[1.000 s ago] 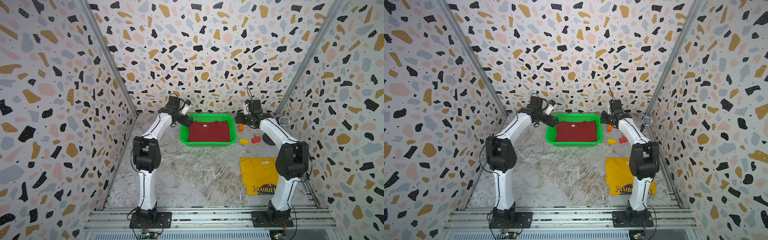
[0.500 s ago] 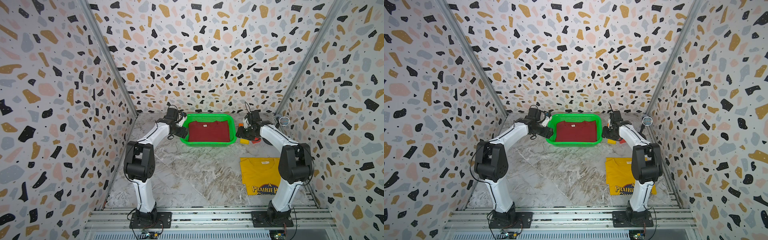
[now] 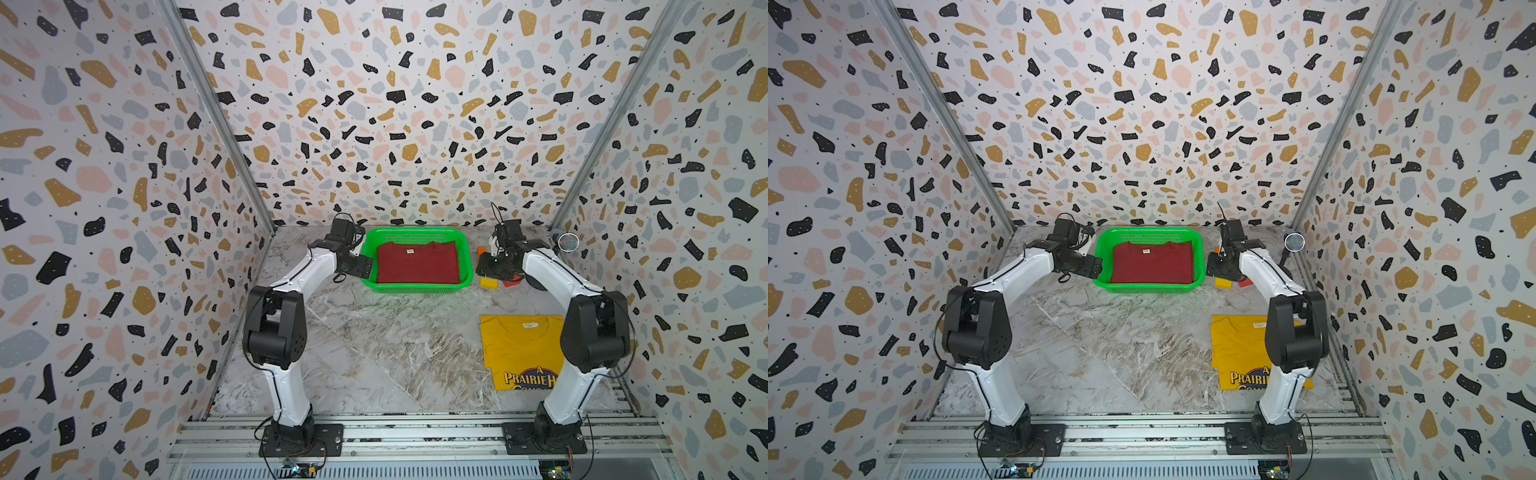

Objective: Put the folded t-shirts into the basket
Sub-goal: Move the T-shirt to the center of the board.

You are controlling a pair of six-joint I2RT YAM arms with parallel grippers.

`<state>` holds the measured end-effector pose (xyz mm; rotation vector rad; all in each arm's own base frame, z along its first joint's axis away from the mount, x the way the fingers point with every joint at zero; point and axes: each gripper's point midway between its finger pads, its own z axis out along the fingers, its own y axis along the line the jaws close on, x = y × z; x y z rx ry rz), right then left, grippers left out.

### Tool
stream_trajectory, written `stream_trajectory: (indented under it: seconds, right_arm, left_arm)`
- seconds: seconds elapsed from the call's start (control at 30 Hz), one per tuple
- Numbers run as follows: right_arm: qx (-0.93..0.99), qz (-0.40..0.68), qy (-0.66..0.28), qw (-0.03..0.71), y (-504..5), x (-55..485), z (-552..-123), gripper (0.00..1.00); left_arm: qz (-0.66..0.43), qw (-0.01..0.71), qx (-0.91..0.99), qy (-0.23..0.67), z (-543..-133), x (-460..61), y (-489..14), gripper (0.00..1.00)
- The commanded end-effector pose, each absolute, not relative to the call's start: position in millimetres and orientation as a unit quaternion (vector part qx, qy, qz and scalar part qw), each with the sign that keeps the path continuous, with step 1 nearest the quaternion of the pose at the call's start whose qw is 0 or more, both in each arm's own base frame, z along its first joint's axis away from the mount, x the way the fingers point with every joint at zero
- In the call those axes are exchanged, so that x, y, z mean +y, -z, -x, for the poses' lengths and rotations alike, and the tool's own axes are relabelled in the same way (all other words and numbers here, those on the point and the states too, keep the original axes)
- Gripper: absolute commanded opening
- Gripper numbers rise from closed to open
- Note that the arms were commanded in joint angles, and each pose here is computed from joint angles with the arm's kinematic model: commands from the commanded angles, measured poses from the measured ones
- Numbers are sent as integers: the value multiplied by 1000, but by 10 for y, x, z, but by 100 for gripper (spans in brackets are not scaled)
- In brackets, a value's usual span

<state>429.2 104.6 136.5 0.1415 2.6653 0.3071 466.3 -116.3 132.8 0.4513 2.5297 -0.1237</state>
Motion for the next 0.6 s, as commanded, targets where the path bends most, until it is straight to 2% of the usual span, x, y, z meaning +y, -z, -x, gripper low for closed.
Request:
stream_trajectory:
  seconds: [0.0,0.13,0.23,0.37,0.57]
  right_arm:
    - [971,-76,-64,217,-1531,764,-3726,50]
    - [983,-99,-75,137,-1163,732,-3066,36]
    - [986,-103,-104,83,-892,834,-2736,26]
    - [988,-94,-117,46,-542,923,-2585,12]
    - [986,-62,-154,-8,-252,1275,-2461,3]
  left_arm:
    - [-169,293,939,60,-4438,-1143,-1721,91]
    - [-183,276,939,95,-4101,-1198,-1884,92]
    - [-192,246,939,147,-3869,-1334,-1934,96]
    - [-184,209,941,191,-3646,-1376,-1886,100]
    - [-179,184,948,189,-3340,-1177,-1841,100]
